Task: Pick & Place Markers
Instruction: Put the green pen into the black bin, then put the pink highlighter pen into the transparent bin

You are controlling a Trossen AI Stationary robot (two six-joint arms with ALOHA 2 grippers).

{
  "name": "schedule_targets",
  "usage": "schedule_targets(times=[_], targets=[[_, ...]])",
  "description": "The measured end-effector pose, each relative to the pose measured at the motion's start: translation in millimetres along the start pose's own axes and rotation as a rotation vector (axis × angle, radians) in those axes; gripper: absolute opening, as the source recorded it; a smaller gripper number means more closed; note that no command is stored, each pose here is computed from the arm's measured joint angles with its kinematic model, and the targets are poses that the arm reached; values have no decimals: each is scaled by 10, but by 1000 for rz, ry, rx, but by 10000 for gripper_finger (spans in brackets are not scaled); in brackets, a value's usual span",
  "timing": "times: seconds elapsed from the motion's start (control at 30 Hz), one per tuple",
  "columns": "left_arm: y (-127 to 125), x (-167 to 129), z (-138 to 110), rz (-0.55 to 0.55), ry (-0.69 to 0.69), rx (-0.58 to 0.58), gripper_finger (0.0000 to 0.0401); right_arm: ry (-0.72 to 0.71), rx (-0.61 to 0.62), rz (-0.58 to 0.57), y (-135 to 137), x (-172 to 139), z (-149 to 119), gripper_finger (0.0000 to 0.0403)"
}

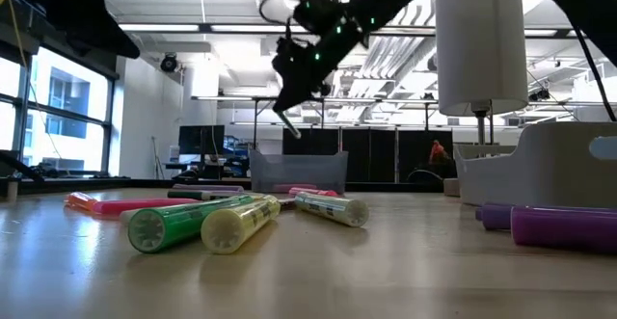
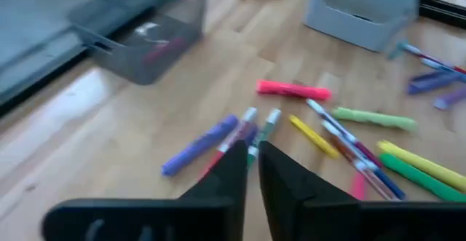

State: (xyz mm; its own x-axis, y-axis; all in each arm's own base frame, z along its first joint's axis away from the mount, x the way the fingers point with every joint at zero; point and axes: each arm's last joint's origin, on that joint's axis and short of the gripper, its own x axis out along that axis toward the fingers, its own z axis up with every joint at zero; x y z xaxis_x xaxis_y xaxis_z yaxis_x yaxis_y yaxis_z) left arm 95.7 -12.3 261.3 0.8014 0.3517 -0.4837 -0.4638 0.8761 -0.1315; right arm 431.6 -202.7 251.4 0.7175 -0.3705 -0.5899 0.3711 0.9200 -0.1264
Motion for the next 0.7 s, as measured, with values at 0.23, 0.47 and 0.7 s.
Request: schedule_targets(times=[0.23,0.47,0.7], targets=[[-24,70,3,111,-23,-7,109,87,-2,-45,-172,245,-239,64],[-24,86,-6,140,-20,-14,154,118,-9,-110,-187,181,-226,129],[-40,87,-19,84,20,-13,158,128,137,-94,-124,-106,-96,134]])
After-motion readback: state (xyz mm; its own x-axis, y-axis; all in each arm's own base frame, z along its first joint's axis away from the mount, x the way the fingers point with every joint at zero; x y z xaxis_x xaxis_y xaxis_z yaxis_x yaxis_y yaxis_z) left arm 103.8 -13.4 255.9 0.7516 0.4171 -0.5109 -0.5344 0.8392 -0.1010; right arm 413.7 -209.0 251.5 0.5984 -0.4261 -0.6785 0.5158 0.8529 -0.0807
